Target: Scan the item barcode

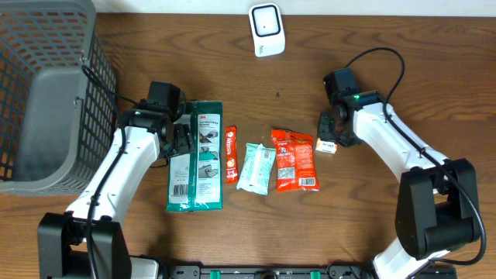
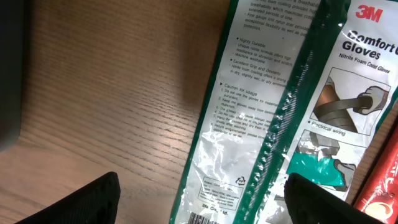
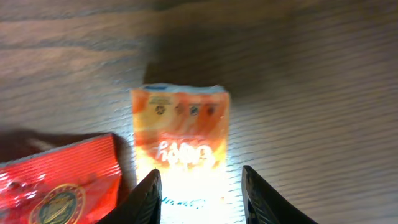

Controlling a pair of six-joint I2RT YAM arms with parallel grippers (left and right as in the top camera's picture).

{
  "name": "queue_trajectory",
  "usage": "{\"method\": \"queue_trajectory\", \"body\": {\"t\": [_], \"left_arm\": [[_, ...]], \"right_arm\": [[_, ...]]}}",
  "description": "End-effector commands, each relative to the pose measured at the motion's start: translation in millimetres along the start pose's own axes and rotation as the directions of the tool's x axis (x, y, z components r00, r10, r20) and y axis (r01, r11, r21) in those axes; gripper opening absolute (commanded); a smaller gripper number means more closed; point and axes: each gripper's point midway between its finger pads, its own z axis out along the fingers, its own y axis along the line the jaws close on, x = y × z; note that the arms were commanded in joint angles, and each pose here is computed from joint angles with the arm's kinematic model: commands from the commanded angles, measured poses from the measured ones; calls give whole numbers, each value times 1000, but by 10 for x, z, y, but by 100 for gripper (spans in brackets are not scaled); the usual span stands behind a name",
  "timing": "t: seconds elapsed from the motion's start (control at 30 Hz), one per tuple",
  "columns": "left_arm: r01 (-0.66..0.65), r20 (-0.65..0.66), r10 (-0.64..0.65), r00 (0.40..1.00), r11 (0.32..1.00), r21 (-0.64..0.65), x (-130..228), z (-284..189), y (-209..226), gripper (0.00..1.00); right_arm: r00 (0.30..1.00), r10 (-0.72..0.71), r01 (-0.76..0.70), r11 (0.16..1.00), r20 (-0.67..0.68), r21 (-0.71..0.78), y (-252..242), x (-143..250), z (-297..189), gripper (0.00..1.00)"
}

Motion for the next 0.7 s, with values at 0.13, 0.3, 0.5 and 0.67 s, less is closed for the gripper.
{"method": "queue_trajectory", "body": {"t": [0.13, 0.3, 0.5, 0.67], "left_arm": [[4, 23, -4, 1000, 1000, 3, -69, -53, 9, 85], [4, 23, -4, 1000, 1000, 3, -71, -54, 8, 85], [4, 23, -4, 1000, 1000, 3, -71, -54, 8, 85], [4, 23, -4, 1000, 1000, 3, -71, -54, 8, 85]], "right_arm": [[999, 44, -40, 977, 14, -209, 16, -167, -340, 46], [990, 136, -139, 946, -30, -292, -203, -217, -399, 45], [987, 141, -157, 936, -72, -315, -239, -122, -152, 38], [990, 123, -139, 900, -65, -413, -82, -82, -46, 33]]}}
